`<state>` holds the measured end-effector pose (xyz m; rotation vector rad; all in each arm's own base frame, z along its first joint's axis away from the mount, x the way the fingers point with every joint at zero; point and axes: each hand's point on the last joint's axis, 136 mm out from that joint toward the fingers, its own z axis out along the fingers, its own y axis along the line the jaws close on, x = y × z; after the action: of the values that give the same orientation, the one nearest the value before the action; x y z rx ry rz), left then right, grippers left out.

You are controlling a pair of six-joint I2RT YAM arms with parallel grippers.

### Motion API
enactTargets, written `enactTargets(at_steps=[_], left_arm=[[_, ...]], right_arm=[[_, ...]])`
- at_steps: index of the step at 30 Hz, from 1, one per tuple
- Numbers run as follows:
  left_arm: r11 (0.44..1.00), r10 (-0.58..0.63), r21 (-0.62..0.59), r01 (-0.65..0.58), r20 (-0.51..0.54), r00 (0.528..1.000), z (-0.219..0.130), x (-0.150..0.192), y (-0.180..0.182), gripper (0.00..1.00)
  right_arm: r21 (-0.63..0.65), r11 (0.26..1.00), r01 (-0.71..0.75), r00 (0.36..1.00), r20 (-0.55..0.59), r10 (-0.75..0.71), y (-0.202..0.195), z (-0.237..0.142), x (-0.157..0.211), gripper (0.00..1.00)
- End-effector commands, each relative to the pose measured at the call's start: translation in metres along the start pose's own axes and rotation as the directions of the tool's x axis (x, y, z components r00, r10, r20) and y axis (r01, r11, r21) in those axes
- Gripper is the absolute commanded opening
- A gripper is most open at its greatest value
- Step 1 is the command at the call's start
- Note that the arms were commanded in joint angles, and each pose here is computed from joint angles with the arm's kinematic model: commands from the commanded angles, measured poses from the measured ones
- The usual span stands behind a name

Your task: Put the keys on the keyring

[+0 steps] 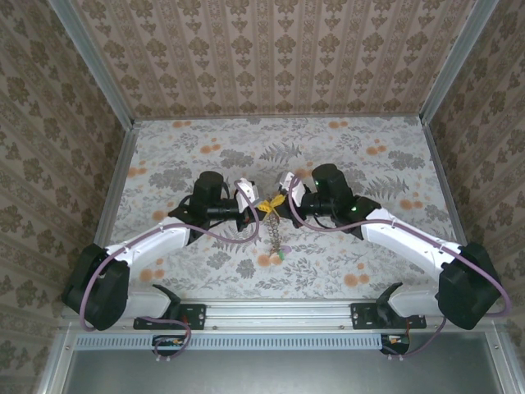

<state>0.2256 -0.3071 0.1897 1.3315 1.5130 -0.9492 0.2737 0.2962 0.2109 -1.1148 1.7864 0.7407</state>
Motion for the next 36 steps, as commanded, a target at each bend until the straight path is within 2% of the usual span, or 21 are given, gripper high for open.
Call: enactTargets(at_steps=[1,14,29,31,33,35,36], left_arm=[[0.998,0.046,0.048,-0.049,0.063,0.997,0.001,-0.017,-0.009,0.0],[0.997,0.065,0.038,-0.067,0.053,0.996,0.001,-0.014,-0.008,0.0],[0.997,0.073,0.01,-0.074,0.049,0.996,0.001,-0.009,-0.004,0.0],[0.997,0.073,0.011,-0.074,0.051,0.996,0.001,-0.009,-0.004,0.0],[0.997,0.072,0.013,-0.073,0.05,0.996,0.001,-0.009,-0.005,0.0],[0.997,0.074,0.014,-0.075,0.051,0.996,0.001,-0.009,-0.005,0.0],[0.997,0.074,0.014,-0.075,0.052,0.996,0.001,-0.009,-0.005,0.0]], right_arm=[[0.131,0.991,0.025,1.0,-0.013,-0.024,-0.022,-0.001,-0.005,0.0],[0.215,0.975,-0.062,0.997,-0.033,0.071,-0.034,-0.008,0.004,0.0],[0.221,0.949,-0.225,0.966,-0.08,0.247,-0.044,-0.009,0.024,0.0],[0.195,0.954,-0.227,0.963,-0.099,0.249,-0.041,-0.008,0.028,0.05],[0.184,0.955,-0.232,0.96,-0.117,0.255,-0.038,-0.008,0.03,0.04],[0.189,0.955,-0.228,0.96,-0.123,0.253,-0.038,-0.01,0.031,0.13],[0.19,0.957,-0.221,0.961,-0.125,0.247,-0.038,-0.01,0.031,0.15]])
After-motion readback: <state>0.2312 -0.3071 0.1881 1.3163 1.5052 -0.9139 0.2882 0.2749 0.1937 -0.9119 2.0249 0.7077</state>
